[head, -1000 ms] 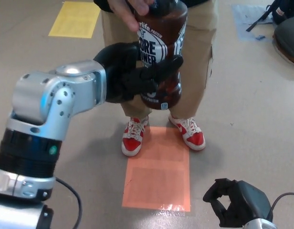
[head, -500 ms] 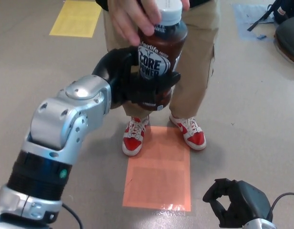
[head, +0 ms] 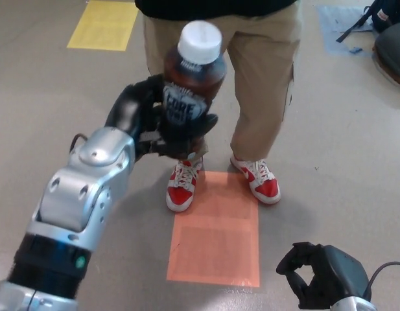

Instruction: The robot recieved a bottle of protein shake from a person using its left hand and then shake the protein up and down 2 two times and hand it back to the person

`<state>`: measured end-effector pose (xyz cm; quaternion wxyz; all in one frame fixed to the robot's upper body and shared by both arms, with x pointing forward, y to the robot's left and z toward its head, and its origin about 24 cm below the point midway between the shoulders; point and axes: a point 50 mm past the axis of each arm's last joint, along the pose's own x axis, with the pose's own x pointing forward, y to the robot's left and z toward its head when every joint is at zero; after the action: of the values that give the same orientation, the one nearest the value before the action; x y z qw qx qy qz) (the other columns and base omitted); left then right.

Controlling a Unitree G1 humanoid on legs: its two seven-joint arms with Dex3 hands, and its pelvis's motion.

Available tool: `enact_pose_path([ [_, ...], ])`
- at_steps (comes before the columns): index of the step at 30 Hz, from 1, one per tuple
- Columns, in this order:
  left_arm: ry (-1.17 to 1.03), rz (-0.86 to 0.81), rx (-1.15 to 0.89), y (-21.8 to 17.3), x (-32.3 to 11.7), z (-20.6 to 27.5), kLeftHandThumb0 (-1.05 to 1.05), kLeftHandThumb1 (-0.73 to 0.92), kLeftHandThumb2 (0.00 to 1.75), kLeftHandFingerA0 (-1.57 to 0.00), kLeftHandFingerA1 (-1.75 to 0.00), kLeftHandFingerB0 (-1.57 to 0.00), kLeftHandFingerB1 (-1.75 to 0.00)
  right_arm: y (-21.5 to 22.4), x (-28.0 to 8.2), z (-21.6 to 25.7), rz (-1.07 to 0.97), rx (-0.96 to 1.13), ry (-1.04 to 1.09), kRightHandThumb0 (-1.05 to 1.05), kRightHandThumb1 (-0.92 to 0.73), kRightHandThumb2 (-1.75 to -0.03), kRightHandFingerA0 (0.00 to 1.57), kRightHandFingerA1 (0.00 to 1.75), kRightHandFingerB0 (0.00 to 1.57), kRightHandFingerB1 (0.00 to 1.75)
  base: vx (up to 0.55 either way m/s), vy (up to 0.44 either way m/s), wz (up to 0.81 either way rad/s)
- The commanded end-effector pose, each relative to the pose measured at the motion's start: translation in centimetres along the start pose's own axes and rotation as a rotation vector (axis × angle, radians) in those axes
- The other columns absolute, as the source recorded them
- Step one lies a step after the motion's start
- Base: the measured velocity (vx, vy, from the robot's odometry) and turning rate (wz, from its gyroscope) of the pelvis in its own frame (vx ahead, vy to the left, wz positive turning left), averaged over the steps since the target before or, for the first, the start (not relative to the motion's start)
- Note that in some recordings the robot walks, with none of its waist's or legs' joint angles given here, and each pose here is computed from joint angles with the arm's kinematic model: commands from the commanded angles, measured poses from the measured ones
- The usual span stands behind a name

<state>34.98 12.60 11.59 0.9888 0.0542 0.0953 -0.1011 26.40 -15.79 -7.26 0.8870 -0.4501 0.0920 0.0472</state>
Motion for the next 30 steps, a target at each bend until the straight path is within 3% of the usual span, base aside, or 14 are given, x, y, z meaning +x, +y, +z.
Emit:
enact_pose_path([
  [1,-0.153,0.209,0.100,5.1,-1.3,-2.9,-0.19,0.88,0.65,-1.10,-0.81,-0.67,-0.97,-0.6,0.1,-0.2,-0.020,0.001,-0.007,-0.49,-0.55,-1.16,1.06,1.10,0.91,0.87,0.00,0.000,0.00],
  [2,-0.145,0.214,0.104,5.4,-1.5,-3.4,-0.18,0.88,0.66,-1.11,-0.82,-0.66,-0.98,-0.5,0.1,-0.2,-0.018,0.013,0.000,-0.50,-0.56,-1.09,1.01,1.13,0.94,0.81,0.00,0.000,0.00],
  [9,-0.079,0.250,0.179,6.9,-2.1,-6.7,-0.22,0.86,0.66,-1.12,-0.75,-0.70,-0.93,-0.4,0.0,-0.4,-0.017,0.013,0.012,-0.48,-0.53,-1.15,1.05,1.08,0.91,0.87,0.00,0.000,0.00],
  [14,-0.009,0.256,0.222,7.4,-2.6,-9.3,-0.22,0.82,0.65,-1.15,-0.70,-0.70,-0.86,-0.2,-0.2,-0.4,-0.019,0.014,0.015,-0.48,-0.56,-1.08,1.02,1.09,0.94,0.81,0.00,0.000,0.00],
  [20,0.061,0.223,0.230,7.2,-2.9,-11.1,-0.23,0.84,0.65,-1.14,-0.73,-0.72,-0.84,-0.2,-0.3,-0.6,-0.016,0.009,0.013,-0.48,-0.54,-1.15,1.04,1.09,0.91,0.85,0.00,0.000,0.00],
  [21,0.059,0.212,0.228,7.1,-2.9,-11.0,-0.23,0.83,0.65,-1.14,-0.72,-0.72,-0.80,-0.1,-0.3,-0.6,-0.012,0.007,0.017,-0.49,-0.58,-1.08,1.00,1.13,0.93,0.79,0.00,0.000,0.00],
  [24,-0.130,0.224,0.127,7.5,-1.4,-4.5,-0.25,0.84,0.65,-1.11,-0.74,-0.71,-0.82,-0.4,-0.1,-0.6,-0.015,0.006,0.017,-0.49,-0.54,-1.14,1.02,1.07,0.89,0.85,0.00,0.000,0.00],
  [25,-0.259,0.252,0.082,8.2,-1.2,0.2,-0.27,0.83,0.65,-1.05,-0.92,-0.75,-0.81,-0.3,-0.1,-0.5,-0.016,-0.003,0.009,-0.49,-0.56,-1.15,1.03,1.09,0.89,0.85,0.00,0.000,0.00],
  [26,-0.342,0.261,0.055,8.5,-1.5,2.8,-0.20,0.63,1.07,-0.99,-0.96,-0.72,-0.82,-0.2,-0.1,-0.3,-0.016,-0.004,0.003,-0.47,-0.55,-1.16,1.06,1.12,0.90,0.85,0.00,0.000,0.00],
  [27,-0.378,0.261,0.044,8.7,-1.6,3.9,-0.20,0.63,1.07,-0.99,-0.96,-0.72,-0.82,-0.1,-0.2,-0.3,-0.015,-0.001,0.001,-0.47,-0.55,-1.16,1.06,1.12,0.90,0.85,0.00,0.000,0.00],
  [28,-0.427,0.266,0.028,8.9,-1.9,5.2,-0.25,0.83,0.64,-1.09,-0.87,-0.74,-0.84,0.0,-0.2,-0.3,-0.015,0.002,0.002,-0.48,-0.55,-1.16,1.07,1.12,0.90,0.86,0.00,0.000,0.00],
  [30,-0.395,0.260,-0.026,8.2,-1.7,4.0,-0.26,0.81,0.64,-1.06,-0.92,-0.74,-0.74,0.0,-0.2,-0.3,-0.015,0.015,0.013,-0.50,-0.53,-1.15,1.02,1.03,0.91,0.86,0.00,0.000,0.00],
])
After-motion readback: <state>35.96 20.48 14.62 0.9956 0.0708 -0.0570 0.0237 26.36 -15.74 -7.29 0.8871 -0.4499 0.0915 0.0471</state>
